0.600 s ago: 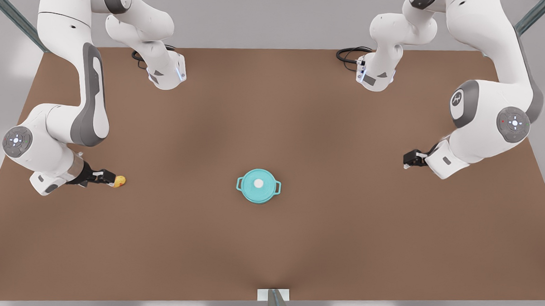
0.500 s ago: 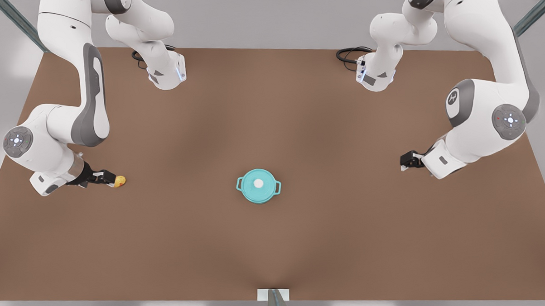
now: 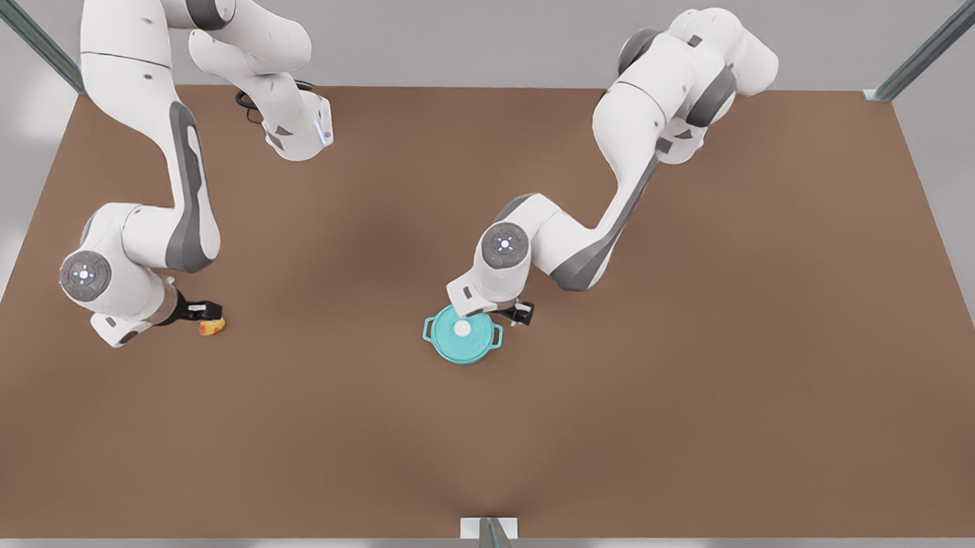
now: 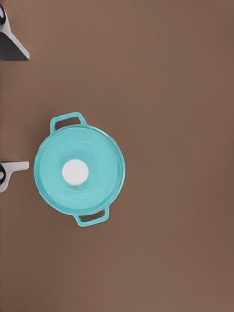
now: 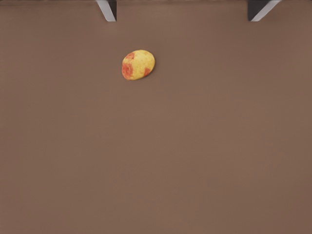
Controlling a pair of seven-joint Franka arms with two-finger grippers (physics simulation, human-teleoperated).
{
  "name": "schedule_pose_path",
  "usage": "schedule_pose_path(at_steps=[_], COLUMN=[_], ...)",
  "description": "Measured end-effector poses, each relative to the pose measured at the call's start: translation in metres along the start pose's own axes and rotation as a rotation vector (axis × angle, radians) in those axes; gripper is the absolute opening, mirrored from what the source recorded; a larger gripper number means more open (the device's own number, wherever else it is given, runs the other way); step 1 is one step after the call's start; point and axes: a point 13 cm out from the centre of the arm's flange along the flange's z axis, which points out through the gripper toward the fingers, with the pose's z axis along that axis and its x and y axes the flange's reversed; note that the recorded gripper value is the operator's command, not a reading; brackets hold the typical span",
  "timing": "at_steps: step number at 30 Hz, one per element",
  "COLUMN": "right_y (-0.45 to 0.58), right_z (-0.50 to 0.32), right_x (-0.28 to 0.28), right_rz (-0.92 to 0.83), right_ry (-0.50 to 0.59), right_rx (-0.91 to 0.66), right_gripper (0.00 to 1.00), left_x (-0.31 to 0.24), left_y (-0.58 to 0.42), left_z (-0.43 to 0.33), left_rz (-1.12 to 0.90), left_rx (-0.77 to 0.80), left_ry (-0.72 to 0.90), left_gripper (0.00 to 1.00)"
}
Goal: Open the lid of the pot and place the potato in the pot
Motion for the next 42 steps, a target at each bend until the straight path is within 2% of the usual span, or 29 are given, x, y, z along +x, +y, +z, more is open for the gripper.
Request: schedule_pose_path(at_steps=[3,7,18,24,28,29,31,32,35,40,42], right_y=[-0.005,-0.007,-0.004,-0.013,-0.015,-0.015,-0.016,-0.016,-0.025,-0.036,-0.036], right_z=[0.014,0.016,0.019,0.054,0.053,0.055,0.055,0.057,0.071,0.106,0.116], right_x=[0.000,-0.004,-0.010,0.021,0.022,0.021,0.017,0.016,0.014,0.016,0.015], right_rz=[0.038,0.087,0.193,0.271,0.306,0.314,0.331,0.339,0.376,0.424,0.433], right_ry=[0.005,-0.008,-0.024,0.011,-0.032,-0.041,-0.062,-0.070,-0.085,-0.087,-0.094], right_rx=[0.006,0.009,0.009,-0.006,-0.015,-0.015,-0.017,-0.017,-0.017,-0.013,-0.011], right_gripper=[1.00,1.00,1.00,1.00,1.00,1.00,1.00,1.00,1.00,1.00,1.00], left_x=[-0.005,-0.013,-0.018,-0.026,-0.029,-0.030,-0.031,-0.032,-0.032,-0.035,-0.065], left_y=[-0.020,-0.029,-0.052,-0.051,-0.052,-0.052,-0.053,-0.053,-0.054,-0.041,0.040], left_z=[0.043,0.065,0.093,0.113,0.116,0.116,0.115,0.114,0.110,0.091,0.070], left_rz=[-0.084,-0.199,-0.398,-0.474,-0.508,-0.516,-0.531,-0.539,-0.558,-0.600,-0.712], left_rx=[-0.003,0.007,0.030,0.043,0.052,0.055,0.059,0.061,0.065,0.050,0.044], left_ry=[-0.023,-0.067,-0.124,-0.154,-0.171,-0.175,-0.180,-0.182,-0.185,-0.177,-0.179], left_gripper=[1.00,1.00,1.00,1.00,1.00,0.95,0.71,0.63,0.47,0.44,0.44])
